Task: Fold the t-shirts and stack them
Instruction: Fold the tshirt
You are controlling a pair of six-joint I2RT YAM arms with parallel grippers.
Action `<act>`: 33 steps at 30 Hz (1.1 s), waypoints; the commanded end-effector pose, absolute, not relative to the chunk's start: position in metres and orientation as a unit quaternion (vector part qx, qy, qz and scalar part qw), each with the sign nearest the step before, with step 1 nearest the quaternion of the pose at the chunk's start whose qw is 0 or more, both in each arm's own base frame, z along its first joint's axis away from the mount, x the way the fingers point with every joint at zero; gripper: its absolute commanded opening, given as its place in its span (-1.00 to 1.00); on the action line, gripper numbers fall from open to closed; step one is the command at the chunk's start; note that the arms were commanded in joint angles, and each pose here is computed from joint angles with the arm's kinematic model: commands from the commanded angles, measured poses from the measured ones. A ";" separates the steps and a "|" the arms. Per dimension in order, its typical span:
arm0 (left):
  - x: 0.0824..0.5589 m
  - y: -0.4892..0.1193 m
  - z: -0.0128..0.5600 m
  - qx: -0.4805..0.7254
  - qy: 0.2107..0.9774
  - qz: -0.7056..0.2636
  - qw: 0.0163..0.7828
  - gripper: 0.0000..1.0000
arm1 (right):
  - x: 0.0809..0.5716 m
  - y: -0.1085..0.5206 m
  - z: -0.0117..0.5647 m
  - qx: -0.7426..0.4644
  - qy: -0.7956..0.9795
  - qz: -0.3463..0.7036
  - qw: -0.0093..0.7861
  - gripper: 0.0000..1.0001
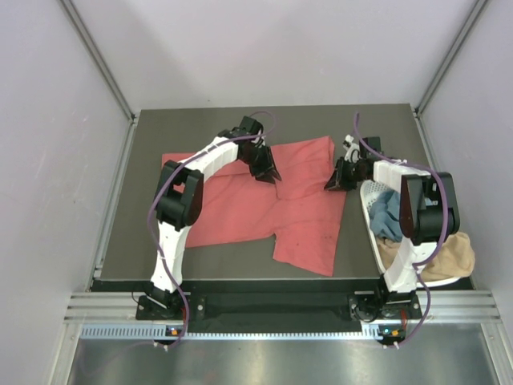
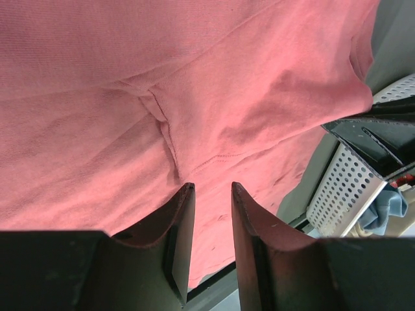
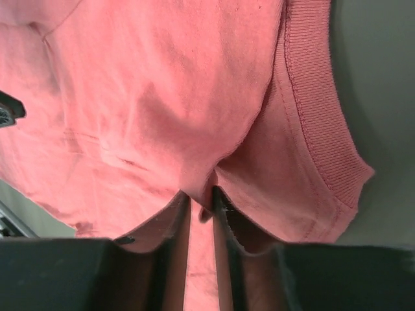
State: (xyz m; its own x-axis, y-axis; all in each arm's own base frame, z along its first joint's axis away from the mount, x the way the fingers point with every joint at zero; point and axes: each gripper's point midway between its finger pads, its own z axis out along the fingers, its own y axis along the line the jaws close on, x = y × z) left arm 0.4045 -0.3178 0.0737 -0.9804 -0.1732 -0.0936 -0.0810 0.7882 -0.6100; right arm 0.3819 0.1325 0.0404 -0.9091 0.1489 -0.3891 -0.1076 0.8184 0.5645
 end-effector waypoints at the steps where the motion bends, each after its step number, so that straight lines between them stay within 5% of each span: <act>1: 0.407 -0.317 0.107 -0.049 0.932 -0.343 0.102 -0.32 | 0.395 0.137 0.071 0.003 0.922 0.303 0.240 -0.82; 3: 0.407 -0.317 0.107 -0.047 0.932 -0.345 0.101 -0.32 | 0.389 0.142 0.077 0.020 0.922 0.318 0.221 -1.00; 15: 0.404 -0.316 0.100 -0.047 0.928 -0.358 0.092 -0.32 | 0.344 0.155 0.078 0.188 0.908 0.367 0.074 -1.00; 33: 0.389 -0.317 0.078 -0.063 0.929 -0.362 0.041 -0.24 | 0.371 0.125 0.069 0.160 0.922 0.341 0.087 -0.90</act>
